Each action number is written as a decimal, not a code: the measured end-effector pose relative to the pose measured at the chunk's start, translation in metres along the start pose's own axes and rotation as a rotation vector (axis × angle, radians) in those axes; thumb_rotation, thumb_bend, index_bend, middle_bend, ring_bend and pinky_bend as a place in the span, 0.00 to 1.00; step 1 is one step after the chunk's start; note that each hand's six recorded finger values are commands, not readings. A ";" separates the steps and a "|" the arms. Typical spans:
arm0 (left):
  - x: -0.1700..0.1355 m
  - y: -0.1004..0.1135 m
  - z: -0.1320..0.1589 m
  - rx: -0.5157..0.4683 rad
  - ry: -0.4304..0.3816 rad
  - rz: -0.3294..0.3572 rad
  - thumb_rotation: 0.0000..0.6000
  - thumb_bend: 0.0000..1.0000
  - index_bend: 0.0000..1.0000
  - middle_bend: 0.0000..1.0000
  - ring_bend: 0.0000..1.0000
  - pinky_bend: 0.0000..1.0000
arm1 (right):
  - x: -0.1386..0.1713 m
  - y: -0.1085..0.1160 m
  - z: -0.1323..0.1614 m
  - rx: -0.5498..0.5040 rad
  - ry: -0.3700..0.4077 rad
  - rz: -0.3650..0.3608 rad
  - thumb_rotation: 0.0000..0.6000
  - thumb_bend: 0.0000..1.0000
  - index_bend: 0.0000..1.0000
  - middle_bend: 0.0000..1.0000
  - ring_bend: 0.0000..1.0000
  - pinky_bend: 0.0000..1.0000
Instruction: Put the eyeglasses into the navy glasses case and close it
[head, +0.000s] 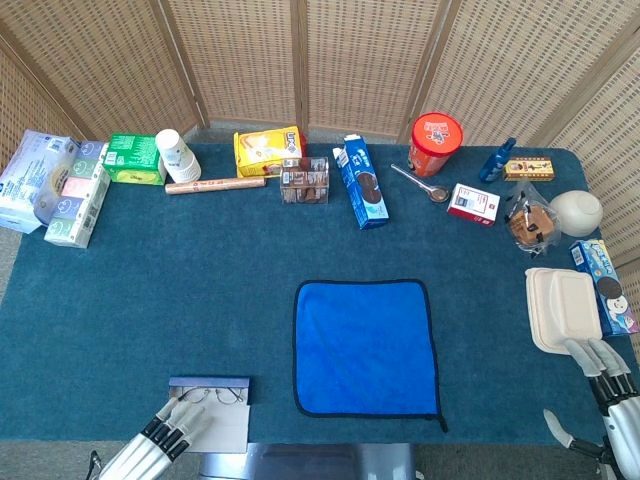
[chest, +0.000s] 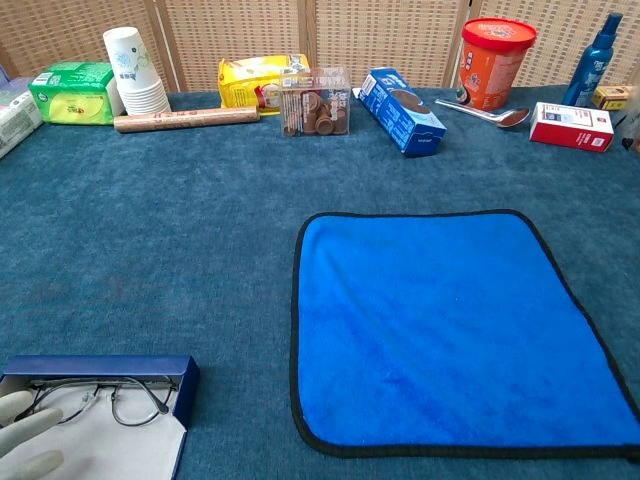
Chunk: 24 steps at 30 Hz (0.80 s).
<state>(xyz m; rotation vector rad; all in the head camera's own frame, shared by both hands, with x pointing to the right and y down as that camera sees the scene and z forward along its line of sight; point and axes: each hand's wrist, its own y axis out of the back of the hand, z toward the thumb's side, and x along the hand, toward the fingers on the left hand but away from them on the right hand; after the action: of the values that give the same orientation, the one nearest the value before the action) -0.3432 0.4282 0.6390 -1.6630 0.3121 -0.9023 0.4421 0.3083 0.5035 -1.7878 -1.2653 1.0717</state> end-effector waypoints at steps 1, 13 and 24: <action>0.000 0.000 0.000 -0.001 -0.002 -0.002 1.00 0.25 0.09 0.04 0.00 0.09 | 0.001 0.001 0.000 -0.002 -0.001 -0.004 0.56 0.35 0.00 0.12 0.00 0.11; 0.007 0.000 -0.001 0.014 -0.016 0.000 1.00 0.24 0.10 0.05 0.00 0.10 | 0.011 0.001 -0.006 0.013 -0.006 0.014 0.56 0.35 0.00 0.12 0.00 0.11; 0.010 0.005 -0.003 0.036 -0.013 0.020 1.00 0.25 0.11 0.06 0.00 0.12 | 0.013 -0.001 -0.007 0.015 -0.002 0.029 0.56 0.35 0.00 0.12 0.00 0.11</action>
<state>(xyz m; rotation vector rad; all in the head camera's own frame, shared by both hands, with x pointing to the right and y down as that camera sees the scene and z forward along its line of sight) -0.3376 0.4180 0.6385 -1.6295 0.3015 -0.8769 0.4505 0.3205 0.5043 -1.7994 -1.2333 1.0958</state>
